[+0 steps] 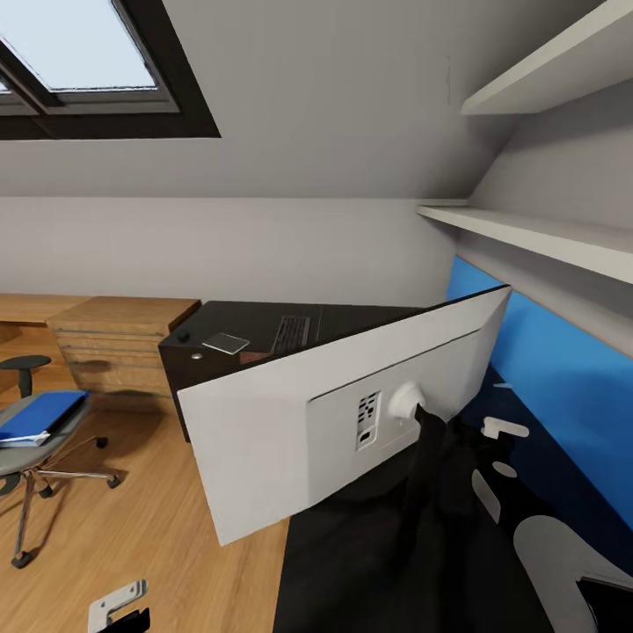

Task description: In the bedroom, organize the workspace by keeping the computer under the desk, ensuring the monitor is on the desk, placing the keyboard on the desk next to the monitor, placing the mouse on the desk next to the keyboard, moving the folder from the swivel chair onto the desk next to the mouse, stacking the notebook on top of the folder with the pen on top of the notebook, and positioning the swivel chair next to the desk.

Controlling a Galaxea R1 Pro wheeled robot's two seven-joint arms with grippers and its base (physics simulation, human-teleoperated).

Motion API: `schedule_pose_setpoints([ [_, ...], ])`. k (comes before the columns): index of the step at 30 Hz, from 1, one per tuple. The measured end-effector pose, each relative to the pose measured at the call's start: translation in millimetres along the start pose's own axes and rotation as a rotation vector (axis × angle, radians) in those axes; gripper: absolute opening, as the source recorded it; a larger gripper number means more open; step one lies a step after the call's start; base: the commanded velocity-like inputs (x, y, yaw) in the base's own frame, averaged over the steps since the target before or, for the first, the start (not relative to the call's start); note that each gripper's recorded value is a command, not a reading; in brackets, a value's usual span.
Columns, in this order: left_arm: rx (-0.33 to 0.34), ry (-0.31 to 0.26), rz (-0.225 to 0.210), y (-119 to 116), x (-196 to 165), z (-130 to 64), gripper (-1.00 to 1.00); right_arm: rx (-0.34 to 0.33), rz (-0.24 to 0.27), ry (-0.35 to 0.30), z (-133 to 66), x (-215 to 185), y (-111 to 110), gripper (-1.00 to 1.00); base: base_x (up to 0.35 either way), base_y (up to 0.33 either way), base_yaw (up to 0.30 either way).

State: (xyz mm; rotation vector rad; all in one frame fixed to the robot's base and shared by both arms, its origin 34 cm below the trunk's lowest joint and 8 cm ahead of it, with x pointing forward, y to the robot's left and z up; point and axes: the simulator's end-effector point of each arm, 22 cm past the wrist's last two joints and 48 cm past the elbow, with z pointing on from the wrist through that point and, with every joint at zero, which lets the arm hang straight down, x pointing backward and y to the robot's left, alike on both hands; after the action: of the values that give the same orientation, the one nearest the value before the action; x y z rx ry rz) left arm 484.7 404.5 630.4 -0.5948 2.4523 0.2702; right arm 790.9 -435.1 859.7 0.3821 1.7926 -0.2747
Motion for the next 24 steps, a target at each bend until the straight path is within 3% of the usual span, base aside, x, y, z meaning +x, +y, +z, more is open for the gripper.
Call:
schedule_pose_setpoints([
  [11, -0.006, 0.007, 0.002, 2.1, 2.9, 1.0, 1.0, -0.001, -0.001, 0.0, 0.4, 0.3, 0.4, 1.0, 0.003, 0.0, 0.0],
  [24, -0.017, 0.019, 0.003, 6.8, 8.3, 2.7, 1.0, -0.002, -0.001, 0.001, 0.6, 0.8, 1.3, 1.0, -0.3, 0.0, 0.0],
])
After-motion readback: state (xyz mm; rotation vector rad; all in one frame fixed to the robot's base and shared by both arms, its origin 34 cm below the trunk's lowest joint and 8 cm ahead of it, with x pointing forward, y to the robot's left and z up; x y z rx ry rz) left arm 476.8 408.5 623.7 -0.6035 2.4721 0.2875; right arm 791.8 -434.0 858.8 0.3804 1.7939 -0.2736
